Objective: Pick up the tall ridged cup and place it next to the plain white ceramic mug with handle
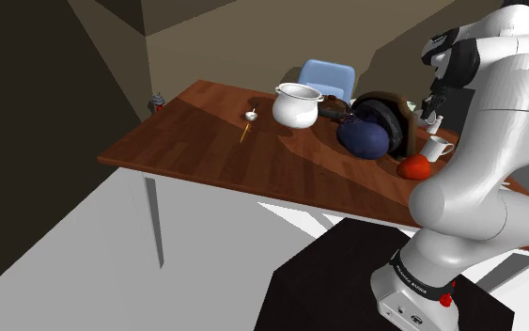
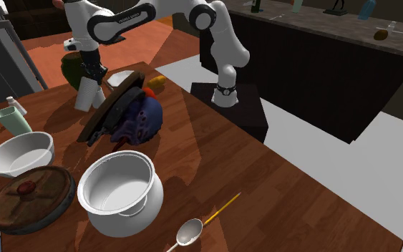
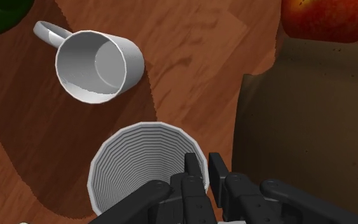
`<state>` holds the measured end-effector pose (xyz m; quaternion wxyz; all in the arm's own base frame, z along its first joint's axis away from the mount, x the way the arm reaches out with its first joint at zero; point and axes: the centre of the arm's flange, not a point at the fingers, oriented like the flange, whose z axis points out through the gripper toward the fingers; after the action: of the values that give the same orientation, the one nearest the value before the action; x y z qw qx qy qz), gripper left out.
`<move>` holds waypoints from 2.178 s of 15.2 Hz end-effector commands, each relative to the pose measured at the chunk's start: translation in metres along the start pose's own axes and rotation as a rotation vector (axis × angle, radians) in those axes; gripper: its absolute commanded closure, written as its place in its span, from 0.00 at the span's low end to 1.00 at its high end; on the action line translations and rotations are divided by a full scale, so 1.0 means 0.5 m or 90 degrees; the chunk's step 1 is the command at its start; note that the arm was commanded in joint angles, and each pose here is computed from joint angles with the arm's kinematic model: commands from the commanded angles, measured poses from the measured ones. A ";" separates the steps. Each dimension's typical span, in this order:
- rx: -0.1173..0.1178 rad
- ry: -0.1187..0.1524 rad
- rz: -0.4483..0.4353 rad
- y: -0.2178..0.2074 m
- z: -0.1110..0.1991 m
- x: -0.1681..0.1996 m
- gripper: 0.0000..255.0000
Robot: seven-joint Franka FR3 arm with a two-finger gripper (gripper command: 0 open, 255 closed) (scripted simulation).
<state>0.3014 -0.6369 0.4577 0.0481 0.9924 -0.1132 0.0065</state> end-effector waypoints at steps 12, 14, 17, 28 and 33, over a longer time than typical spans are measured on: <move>0.000 0.000 0.000 -0.011 0.135 -0.003 1.00; 0.000 0.000 0.000 -0.012 0.143 -0.003 1.00; 0.000 0.000 0.000 -0.012 0.143 -0.003 1.00; 0.000 0.000 0.000 -0.012 0.117 -0.003 0.00; 0.000 0.000 0.000 -0.012 0.043 -0.003 0.00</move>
<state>0.3020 -0.6334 0.4325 0.0489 0.9923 -0.1132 0.0071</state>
